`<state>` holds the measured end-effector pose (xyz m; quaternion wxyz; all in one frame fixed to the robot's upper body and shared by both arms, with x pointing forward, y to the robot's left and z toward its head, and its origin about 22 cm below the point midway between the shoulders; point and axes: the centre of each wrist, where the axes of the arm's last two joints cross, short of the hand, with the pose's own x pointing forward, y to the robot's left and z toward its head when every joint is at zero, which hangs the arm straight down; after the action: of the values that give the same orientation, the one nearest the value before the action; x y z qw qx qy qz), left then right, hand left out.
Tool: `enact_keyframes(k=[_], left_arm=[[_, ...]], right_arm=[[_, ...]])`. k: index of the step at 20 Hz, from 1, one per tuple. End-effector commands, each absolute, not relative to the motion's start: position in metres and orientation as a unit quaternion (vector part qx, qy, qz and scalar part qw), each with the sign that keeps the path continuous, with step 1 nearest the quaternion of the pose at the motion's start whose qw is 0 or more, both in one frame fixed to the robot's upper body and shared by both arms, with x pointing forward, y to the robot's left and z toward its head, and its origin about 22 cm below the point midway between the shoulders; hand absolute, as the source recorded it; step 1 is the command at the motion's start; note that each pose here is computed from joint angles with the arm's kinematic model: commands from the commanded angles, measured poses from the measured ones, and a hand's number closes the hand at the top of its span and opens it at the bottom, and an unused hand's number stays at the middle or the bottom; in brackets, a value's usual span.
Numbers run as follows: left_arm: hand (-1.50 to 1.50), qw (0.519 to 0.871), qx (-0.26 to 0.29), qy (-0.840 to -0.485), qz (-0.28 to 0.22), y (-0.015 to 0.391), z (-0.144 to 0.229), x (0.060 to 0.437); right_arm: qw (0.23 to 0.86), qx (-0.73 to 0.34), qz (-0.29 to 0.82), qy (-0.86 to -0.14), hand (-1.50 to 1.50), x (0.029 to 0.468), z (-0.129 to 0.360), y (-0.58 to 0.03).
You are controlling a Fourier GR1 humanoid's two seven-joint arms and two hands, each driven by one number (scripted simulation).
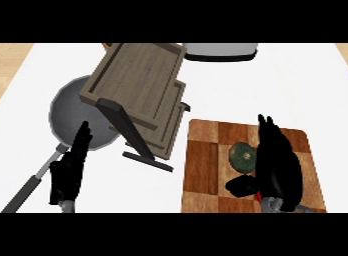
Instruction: Pick the squash from the cutting board and place it in the tiered basket
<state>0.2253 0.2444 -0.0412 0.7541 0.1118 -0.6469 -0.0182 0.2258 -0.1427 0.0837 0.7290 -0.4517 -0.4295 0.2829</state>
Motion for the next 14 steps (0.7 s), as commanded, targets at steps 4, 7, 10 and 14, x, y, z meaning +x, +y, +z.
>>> enact_keyframes(k=[4, 7, 10, 14], left_arm=[[0.0, 0.788, 0.113, -0.605, -0.013, 0.245, -0.061, 0.21], [0.0, 0.787, 0.119, -0.605, -0.01, 0.262, -0.052, 0.225], [0.0, 0.792, 0.103, -0.602, -0.011, 0.249, -0.056, 0.212], [0.0, 0.785, 0.119, -0.607, -0.015, 0.245, -0.051, 0.224]], right_arm=[[0.767, -0.469, 0.302, -0.316, -1.5, 0.248, 0.084, -0.122], [0.778, -0.459, 0.311, -0.295, -1.5, 0.244, 0.067, -0.134], [0.784, -0.448, 0.32, -0.287, -1.5, 0.254, 0.078, -0.119], [0.789, -0.445, 0.314, -0.285, -1.5, 0.259, 0.069, -0.124]])
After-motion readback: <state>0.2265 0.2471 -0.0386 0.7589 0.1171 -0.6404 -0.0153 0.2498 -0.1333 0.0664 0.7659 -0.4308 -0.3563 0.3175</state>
